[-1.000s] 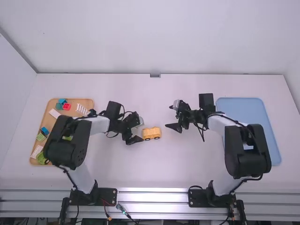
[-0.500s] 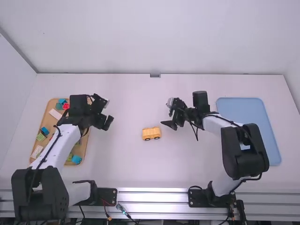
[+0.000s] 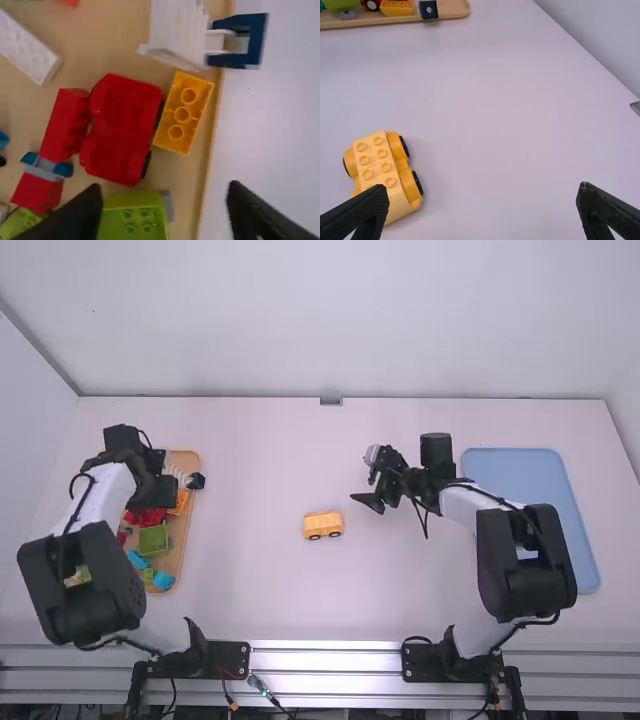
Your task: Assemble lego blocks to make yellow taxi
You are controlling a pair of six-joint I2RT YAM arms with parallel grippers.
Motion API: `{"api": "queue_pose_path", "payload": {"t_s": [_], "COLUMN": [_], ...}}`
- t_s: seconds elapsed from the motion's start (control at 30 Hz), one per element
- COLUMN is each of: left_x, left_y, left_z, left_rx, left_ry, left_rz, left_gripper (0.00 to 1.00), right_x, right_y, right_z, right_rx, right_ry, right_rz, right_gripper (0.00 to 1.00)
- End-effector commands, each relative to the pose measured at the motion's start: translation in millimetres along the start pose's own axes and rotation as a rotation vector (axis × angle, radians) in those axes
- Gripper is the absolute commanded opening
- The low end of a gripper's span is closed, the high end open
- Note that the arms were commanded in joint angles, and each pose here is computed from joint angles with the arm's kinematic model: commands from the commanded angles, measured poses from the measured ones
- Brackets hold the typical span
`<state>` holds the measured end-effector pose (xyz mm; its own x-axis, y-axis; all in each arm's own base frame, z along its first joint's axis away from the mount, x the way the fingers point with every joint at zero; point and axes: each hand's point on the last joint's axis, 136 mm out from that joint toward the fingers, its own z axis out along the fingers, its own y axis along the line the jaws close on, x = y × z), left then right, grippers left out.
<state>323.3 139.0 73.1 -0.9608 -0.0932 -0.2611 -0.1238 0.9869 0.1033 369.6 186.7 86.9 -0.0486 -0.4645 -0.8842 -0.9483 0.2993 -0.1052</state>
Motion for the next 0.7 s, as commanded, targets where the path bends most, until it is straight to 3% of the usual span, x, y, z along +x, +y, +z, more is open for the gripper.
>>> {"api": "queue_pose_path", "payload": {"t_s": [0.0,0.67], "left_x": [-11,-7], "left_y": [-11,-23], "left_z": [7,43], "left_rx": [0.065,0.132], "left_ry": [0.016,0.022], "left_rz": [0.103,0.109], "left_gripper": [0.52,0.39], "right_x": [1,2], "right_y": [0,-1], "right_z": [-4,-4], "right_rx": [0.003,0.006], "right_ry": [-0.004,-0.002], "right_rz": [0.009,0.009], "right_gripper": [0.99,0.99]}}
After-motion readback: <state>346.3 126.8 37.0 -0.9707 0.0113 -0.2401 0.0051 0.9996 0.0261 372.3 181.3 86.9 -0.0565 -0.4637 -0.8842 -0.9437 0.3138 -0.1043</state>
